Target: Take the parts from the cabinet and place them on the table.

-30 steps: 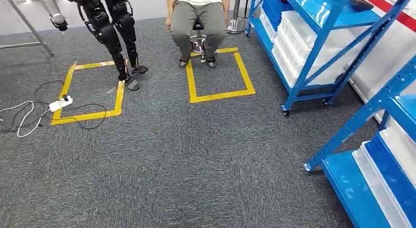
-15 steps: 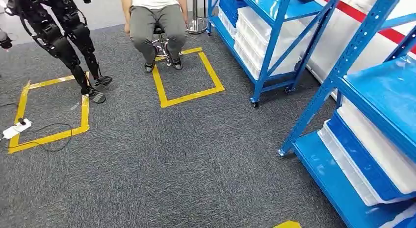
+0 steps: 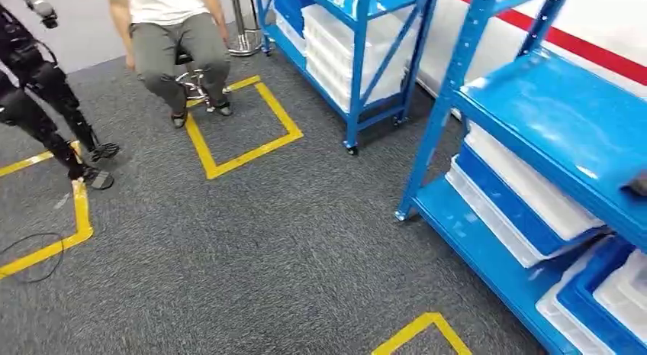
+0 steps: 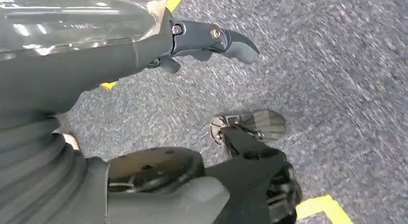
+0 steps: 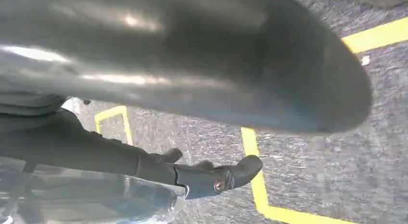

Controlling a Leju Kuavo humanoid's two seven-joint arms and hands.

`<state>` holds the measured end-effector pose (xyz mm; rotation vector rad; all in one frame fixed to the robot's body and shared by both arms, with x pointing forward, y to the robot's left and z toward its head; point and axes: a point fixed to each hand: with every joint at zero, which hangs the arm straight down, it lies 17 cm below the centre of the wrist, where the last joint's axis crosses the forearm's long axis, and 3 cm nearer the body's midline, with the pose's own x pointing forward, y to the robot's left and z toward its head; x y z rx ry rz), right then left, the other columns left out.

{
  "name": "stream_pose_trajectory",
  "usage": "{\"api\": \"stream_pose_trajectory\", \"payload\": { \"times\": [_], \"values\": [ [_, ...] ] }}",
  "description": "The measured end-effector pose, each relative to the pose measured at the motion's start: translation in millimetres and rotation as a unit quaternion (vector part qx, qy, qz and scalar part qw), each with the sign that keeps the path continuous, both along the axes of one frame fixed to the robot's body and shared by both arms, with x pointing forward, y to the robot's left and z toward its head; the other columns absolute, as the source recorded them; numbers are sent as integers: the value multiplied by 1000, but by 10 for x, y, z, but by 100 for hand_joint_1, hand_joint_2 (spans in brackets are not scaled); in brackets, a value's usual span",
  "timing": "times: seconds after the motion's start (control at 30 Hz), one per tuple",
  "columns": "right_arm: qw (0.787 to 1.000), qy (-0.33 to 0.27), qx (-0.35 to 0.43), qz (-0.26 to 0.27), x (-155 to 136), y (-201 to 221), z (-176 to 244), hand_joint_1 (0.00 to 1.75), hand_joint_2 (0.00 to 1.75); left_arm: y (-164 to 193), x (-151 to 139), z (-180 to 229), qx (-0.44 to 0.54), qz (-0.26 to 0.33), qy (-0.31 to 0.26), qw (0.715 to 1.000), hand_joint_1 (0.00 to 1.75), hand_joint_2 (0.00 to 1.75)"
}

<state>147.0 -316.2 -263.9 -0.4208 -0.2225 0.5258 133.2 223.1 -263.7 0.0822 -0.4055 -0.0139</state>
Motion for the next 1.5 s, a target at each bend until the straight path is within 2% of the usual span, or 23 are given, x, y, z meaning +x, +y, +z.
{"api": "stream_pose_trajectory", "payload": {
  "times": [1.5],
  "values": [
    [1000, 0, 7, -7, -20, 67, -7, 0, 0, 32, -25, -10, 3, -11, 2, 1000, 0, 175]
  ]
}}
